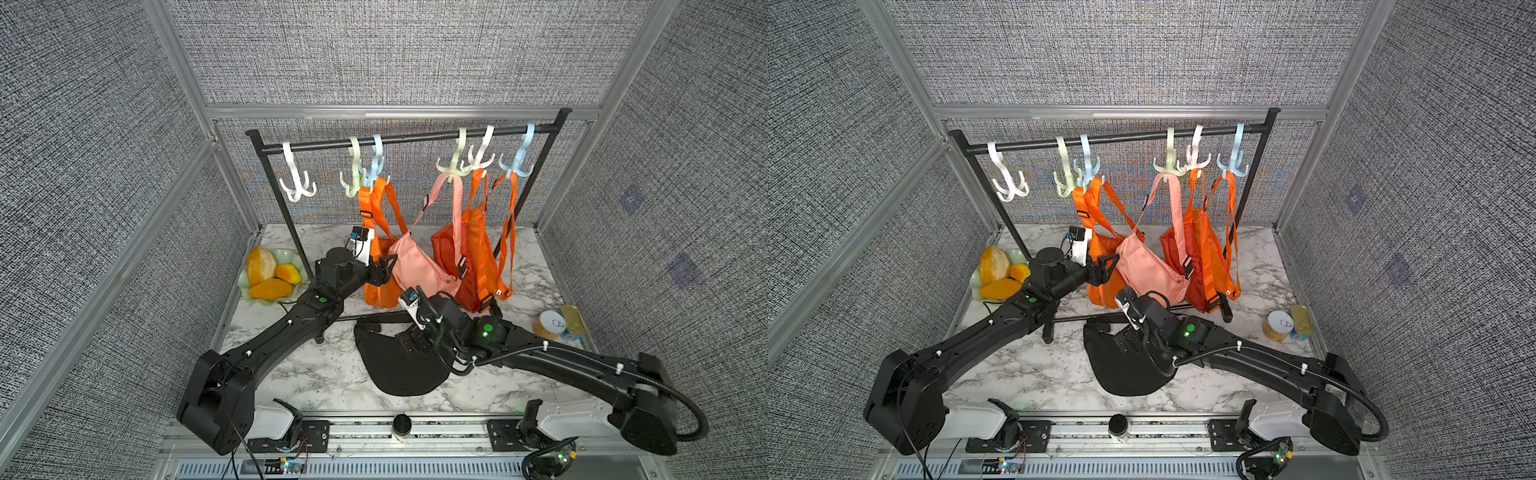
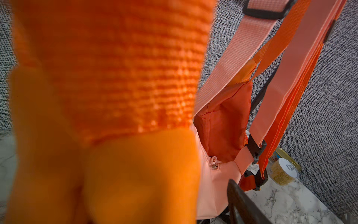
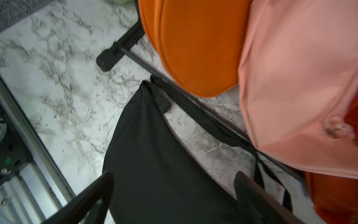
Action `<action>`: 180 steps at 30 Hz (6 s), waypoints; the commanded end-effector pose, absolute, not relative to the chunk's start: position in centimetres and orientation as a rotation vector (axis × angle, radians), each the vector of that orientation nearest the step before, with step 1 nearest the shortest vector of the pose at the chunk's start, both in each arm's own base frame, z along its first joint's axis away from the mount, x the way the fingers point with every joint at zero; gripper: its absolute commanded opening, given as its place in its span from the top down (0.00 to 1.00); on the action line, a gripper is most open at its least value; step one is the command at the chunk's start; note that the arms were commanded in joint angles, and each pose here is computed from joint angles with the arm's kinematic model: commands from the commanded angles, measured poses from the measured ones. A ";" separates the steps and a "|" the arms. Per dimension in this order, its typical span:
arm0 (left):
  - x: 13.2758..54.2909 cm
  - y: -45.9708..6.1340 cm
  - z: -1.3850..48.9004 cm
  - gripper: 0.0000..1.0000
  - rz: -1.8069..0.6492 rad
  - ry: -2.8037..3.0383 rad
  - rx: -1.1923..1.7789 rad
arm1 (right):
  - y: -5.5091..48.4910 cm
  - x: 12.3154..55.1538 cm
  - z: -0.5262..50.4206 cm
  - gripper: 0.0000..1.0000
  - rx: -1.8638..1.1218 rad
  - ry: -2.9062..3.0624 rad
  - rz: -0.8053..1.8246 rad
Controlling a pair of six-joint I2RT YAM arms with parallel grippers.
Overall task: Hang the bag on a hook
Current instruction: Hang the bag on the hook, then pick up the bag from the center of the board.
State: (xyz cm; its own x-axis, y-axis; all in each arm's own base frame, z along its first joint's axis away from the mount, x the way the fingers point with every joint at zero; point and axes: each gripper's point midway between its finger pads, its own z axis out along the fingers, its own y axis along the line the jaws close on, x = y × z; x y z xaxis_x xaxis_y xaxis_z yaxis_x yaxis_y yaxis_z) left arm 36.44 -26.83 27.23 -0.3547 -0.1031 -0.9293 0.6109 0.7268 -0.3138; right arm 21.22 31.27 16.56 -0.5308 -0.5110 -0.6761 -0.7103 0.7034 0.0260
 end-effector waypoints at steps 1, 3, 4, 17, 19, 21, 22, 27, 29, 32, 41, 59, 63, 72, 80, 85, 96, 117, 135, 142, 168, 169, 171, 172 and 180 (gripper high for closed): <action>35.9 -27.3 28.2 0.27 -0.828 1.764 0.435 | 33.3 18.2 14.2 0.01 -0.991 2.378 0.493; 35.7 -27.3 28.3 0.22 -0.834 1.769 0.446 | 35.1 16.9 12.7 0.01 -1.037 2.400 0.496; 35.6 -27.3 28.4 0.20 -0.834 1.771 0.448 | 36.0 16.3 11.8 0.01 -1.057 2.415 0.486; 33.7 -23.2 30.7 0.08 -0.777 1.769 0.346 | 39.4 15.3 3.9 0.07 -1.082 2.556 0.145; 33.4 -22.4 30.9 0.07 -0.769 1.771 0.322 | 39.5 14.8 2.9 0.10 -1.096 2.584 0.145; 33.0 -21.9 31.0 0.07 -0.769 1.772 0.310 | 39.3 14.5 2.2 0.16 -1.097 2.606 0.136; 32.7 -21.9 31.0 0.06 -0.774 1.773 0.312 | 39.3 14.4 1.9 0.19 -1.094 2.614 0.138; 31.4 -20.9 30.6 0.04 -0.782 1.776 0.286 | 38.8 13.9 0.8 0.45 -1.083 2.649 0.134; 30.6 -20.6 31.0 0.04 -0.799 1.761 0.280 | 38.5 13.7 0.4 0.58 -1.078 2.662 0.126; 29.3 -20.4 31.5 0.03 -0.835 1.745 0.285 | 38.2 13.2 0.2 0.76 -1.077 2.671 0.127; 25.9 -18.2 33.9 0.01 -0.844 1.691 0.257 | 39.4 12.8 5.2 1.00 -1.034 2.577 0.328; 18.1 -18.6 42.3 0.01 -0.995 1.456 0.525 | 37.9 12.3 28.5 1.00 -0.903 2.000 1.108; 17.7 -19.1 43.9 0.01 -1.028 1.407 0.548 | 35.7 13.2 33.0 1.00 -0.803 1.885 1.253; 17.0 -23.5 44.9 0.01 -1.102 1.385 0.682 | 28.4 16.3 42.5 1.00 -0.496 1.672 1.286; 16.3 -29.8 42.5 0.01 -1.025 1.443 0.825 | 22.5 19.4 46.2 1.00 -0.176 1.582 1.199; 16.4 -34.1 40.7 0.01 -0.912 1.466 0.878 | 20.9 20.3 47.4 1.00 -0.044 1.523 1.205; 18.2 -38.7 40.8 0.01 -0.805 1.417 0.836 | 20.6 21.5 46.8 1.00 0.103 1.483 1.263; 18.4 -34.1 42.0 1.00 -0.679 1.461 0.800 | 20.0 19.8 47.6 0.45 -0.096 1.499 1.126; 6.6 -26.4 44.6 1.00 -1.050 1.388 1.276 | 14.9 19.0 43.2 0.11 -0.281 1.635 0.640; 6.5 -24.7 45.4 1.00 -1.040 1.407 1.211 | 15.3 19.1 42.3 0.10 -0.305 1.635 0.640; 8.0 -25.3 44.8 1.00 -0.984 1.426 1.173 | 19.9 19.1 33.9 0.11 -0.373 1.752 0.823; 8.0 -25.4 44.7 1.00 -0.983 1.428 1.173 | 20.3 19.1 34.2 0.11 -0.383 1.741 0.838; 8.1 -25.3 44.6 1.00 -0.978 1.432 1.168 | 20.7 19.3 34.6 0.11 -0.390 1.733 0.841; 8.1 -25.3 44.6 1.00 -0.977 1.432 1.166 | 20.9 19.4 34.6 0.11 -0.389 1.732 0.838; 8.3 -24.7 44.3 1.00 -0.960 1.441 1.141 | 22.9 19.4 35.1 0.13 -0.454 1.734 0.871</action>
